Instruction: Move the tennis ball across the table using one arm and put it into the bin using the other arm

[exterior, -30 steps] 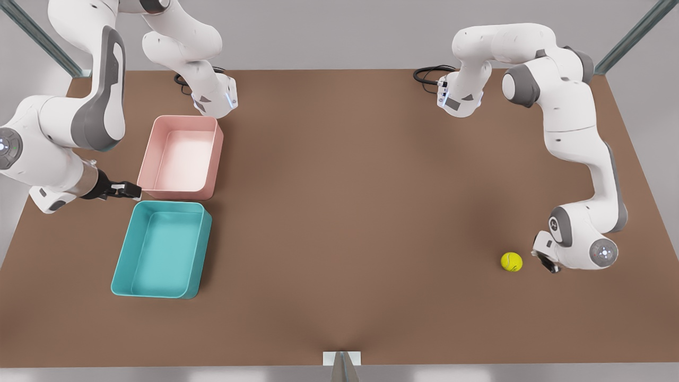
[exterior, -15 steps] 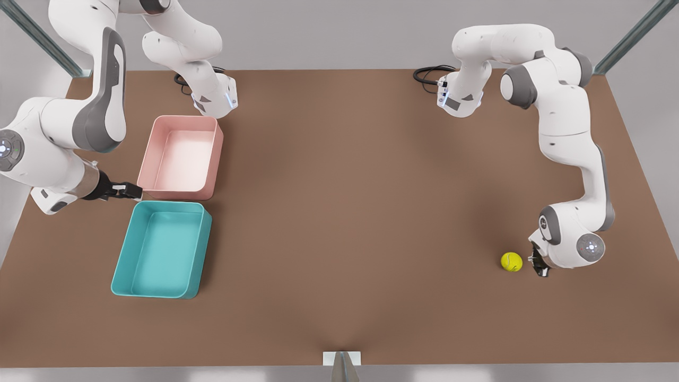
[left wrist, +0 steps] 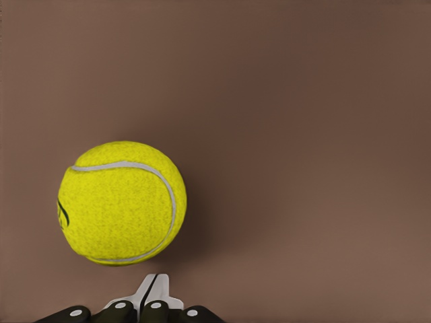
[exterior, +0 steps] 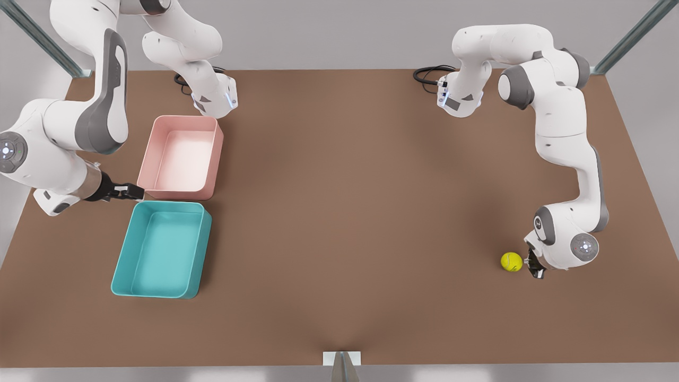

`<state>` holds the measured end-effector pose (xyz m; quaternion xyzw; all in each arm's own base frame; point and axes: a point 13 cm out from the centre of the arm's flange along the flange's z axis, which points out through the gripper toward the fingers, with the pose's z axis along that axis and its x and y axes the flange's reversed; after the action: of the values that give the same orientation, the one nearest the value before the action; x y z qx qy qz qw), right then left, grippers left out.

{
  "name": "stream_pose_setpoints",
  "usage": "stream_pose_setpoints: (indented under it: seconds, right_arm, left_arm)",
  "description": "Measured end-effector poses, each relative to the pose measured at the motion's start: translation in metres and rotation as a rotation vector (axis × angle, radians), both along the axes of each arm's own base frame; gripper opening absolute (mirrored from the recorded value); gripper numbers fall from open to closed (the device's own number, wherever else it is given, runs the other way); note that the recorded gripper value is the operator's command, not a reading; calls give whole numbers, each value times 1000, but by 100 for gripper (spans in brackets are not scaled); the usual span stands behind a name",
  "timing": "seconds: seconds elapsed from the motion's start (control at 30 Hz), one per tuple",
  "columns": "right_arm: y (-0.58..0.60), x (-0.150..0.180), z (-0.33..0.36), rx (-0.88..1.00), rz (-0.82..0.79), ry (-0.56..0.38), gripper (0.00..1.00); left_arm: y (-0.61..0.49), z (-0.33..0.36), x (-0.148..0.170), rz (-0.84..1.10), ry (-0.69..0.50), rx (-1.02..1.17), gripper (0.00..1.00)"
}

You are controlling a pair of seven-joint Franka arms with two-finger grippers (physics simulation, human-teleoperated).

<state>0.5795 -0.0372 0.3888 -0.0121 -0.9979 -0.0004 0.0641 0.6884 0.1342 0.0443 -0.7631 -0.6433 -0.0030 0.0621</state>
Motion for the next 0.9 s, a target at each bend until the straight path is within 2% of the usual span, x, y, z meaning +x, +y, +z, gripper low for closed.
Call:
stream_pose_setpoints:
  seconds: [0.57, 0.63, 0.7, 0.77, 0.9]
  right_arm:
    - [0, 1, -1, 2, -1, 0, 100]
    - [1, 1, -1, 3, -1, 0, 100]
    - [1, 0, -2, 3, -1, 2, 100]
    - [0, 0, -2, 3, -2, 2, 100]
    - [-4, 0, -2, -1, -6, -1, 100]
  left_arm:
    - [-17, 2, -10, 52, 23, 7, 21]
    - [-50, 11, -1, 17, 10, 19, 21]
    - [-142, 45, 17, -70, -45, 19, 21]
    - [-242, 79, 20, -101, -102, -19, 21]
    - [-293, 93, 9, 86, -92, -109, 21]
